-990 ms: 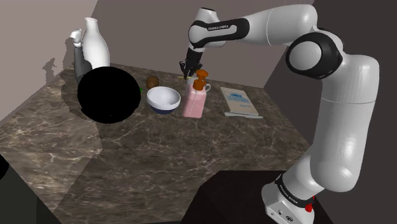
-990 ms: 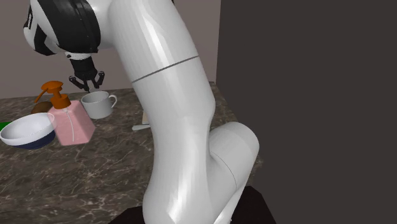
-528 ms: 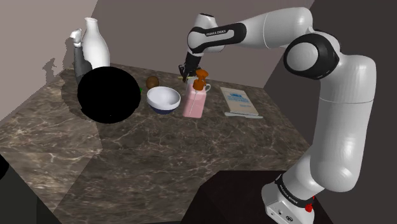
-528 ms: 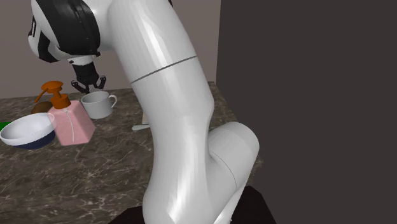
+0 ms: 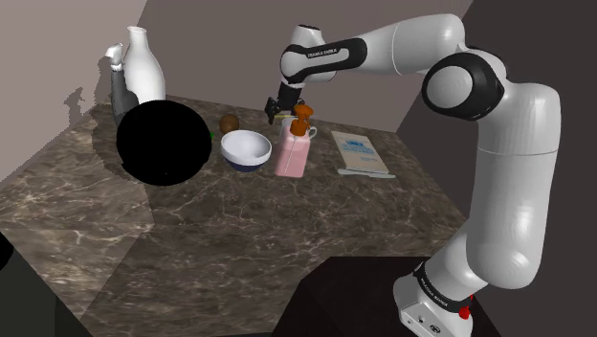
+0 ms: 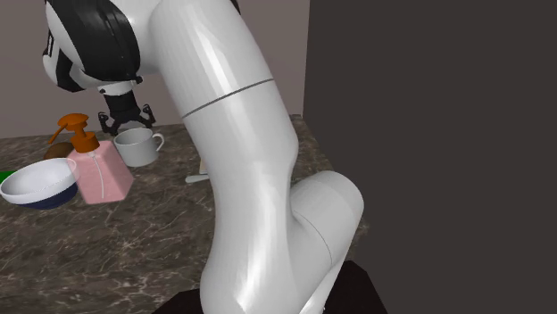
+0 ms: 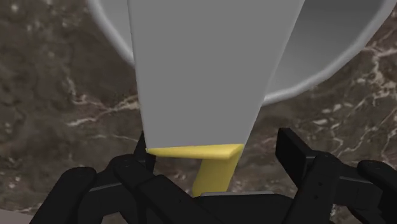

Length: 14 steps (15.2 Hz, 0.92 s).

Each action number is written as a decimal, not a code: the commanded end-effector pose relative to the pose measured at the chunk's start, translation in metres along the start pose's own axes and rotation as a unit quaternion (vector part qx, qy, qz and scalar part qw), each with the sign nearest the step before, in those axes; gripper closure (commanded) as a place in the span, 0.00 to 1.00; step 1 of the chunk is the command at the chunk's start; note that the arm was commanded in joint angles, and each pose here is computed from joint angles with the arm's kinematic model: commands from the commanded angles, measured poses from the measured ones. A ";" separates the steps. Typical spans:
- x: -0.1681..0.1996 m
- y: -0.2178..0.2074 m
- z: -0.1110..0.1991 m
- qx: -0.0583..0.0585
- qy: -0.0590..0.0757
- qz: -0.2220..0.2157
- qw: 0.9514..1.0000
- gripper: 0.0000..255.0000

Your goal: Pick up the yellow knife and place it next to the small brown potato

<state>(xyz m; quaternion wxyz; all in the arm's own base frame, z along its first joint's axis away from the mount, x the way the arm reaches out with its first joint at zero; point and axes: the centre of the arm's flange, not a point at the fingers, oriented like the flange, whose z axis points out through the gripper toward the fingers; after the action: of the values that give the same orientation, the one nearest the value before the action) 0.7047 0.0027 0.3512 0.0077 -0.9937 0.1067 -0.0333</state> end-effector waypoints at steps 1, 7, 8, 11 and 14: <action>0.000 0.000 0.001 0.000 -0.001 0.000 1.000 0.00; -0.003 0.000 -0.051 0.000 -0.001 0.000 1.000 0.00; -0.003 0.000 -0.051 0.000 -0.001 0.000 1.000 0.00; -0.003 0.000 -0.051 0.000 -0.001 0.000 1.000 0.00; -0.003 0.000 -0.051 0.000 -0.001 0.000 1.000 0.00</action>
<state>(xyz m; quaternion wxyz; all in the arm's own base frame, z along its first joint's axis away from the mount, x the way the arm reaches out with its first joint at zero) 0.6981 0.0027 0.4021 0.0075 -0.9937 0.1066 -0.0326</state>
